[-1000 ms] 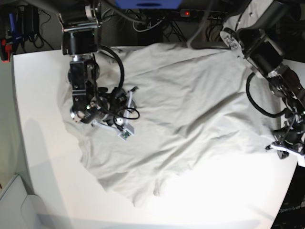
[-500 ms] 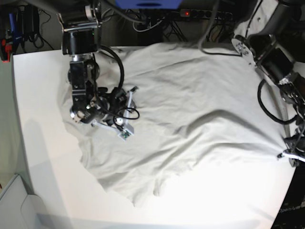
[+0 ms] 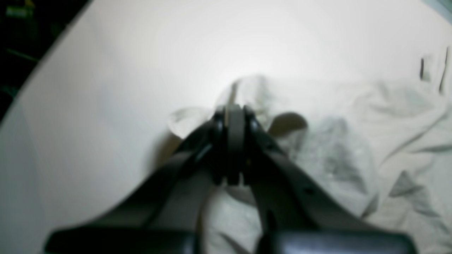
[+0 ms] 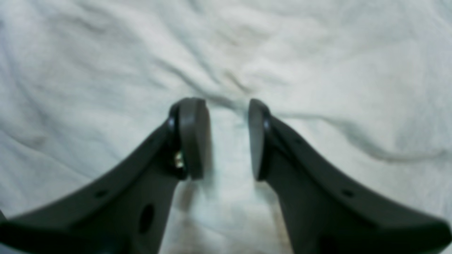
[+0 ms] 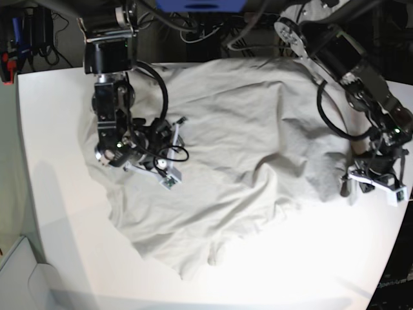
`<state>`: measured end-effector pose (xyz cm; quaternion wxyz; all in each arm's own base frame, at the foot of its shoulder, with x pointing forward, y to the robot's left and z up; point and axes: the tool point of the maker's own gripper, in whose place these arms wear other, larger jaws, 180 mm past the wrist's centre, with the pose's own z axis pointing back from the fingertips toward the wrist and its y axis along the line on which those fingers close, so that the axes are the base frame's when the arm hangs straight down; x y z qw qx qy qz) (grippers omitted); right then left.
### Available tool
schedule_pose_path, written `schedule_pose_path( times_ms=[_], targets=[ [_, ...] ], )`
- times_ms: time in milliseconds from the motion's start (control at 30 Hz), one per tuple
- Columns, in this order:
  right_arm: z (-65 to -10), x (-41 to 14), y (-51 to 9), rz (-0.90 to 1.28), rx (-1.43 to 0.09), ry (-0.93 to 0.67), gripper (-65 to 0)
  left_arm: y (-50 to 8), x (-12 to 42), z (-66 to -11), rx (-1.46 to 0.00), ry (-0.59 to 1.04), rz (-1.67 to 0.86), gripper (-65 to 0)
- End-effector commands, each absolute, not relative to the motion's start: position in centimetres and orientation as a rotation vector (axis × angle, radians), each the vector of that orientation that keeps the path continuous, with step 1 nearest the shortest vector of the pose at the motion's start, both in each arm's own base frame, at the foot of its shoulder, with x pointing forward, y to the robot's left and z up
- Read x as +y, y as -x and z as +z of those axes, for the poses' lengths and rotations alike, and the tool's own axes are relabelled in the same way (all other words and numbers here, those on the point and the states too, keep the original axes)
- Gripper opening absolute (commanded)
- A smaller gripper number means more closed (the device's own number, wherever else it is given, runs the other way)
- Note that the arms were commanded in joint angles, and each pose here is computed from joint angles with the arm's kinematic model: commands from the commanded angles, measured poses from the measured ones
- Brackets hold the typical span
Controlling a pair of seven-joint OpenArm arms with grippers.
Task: Layout the t-shirt on the table in an organized manner, then fold the t-shirt properly
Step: 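Move the left gripper back onto the shirt's side and grasp it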
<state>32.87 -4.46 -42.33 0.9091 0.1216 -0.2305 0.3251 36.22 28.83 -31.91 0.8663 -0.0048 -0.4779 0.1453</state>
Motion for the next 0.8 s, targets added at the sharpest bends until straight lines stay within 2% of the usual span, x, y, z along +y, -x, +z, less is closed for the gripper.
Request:
schedule_pose_path(
  times_ms=[0, 200, 400, 467, 567, 633, 667, 767],
  targets=[
    [-41.8, -4.8, -33.4, 0.677, -0.48, -0.228, -43.5, -37.1, 28.6, -30.7, -1.065, 0.023, 0.299, -64.8],
    [-41.6, -4.8, -33.6, 0.678, -0.484, -0.227, -43.5, -35.1, 27.7, -35.0, -0.963, 0.061, 0.313, -64.8],
    [-41.6, -4.7, -33.7, 0.678, -0.486, -0.228, -43.5, -32.9, 27.5, -35.4, -0.944, 0.03, 0.296, -63.2],
    [-41.6, -4.7, -33.7, 0.678, -0.486, -0.228, -43.5, -32.2, 27.7, -34.9, -0.951, 0.007, 0.285, -57.1],
    [-41.5, -4.7, -33.8, 0.678, -0.488, -0.227, -43.5, -31.2, 27.6, -34.0, -0.97, -0.021, 0.277, -40.2],
    [-41.5, -4.7, -33.8, 0.678, -0.488, -0.229, -43.5, -30.4, 27.9, -33.2, -0.985, -0.05, 0.263, -32.2],
    [-41.5, -4.6, -33.8, 0.678, -0.49, -0.229, -43.5, -30.2, 28.0, -32.5, -1.0, -0.065, 0.255, -30.0],
    [-41.5, -4.6, -33.8, 0.678, -0.49, -0.231, -43.5, -30.4, 28.3, -30.7, -1.066, -0.054, 0.258, -29.3]
  ],
)
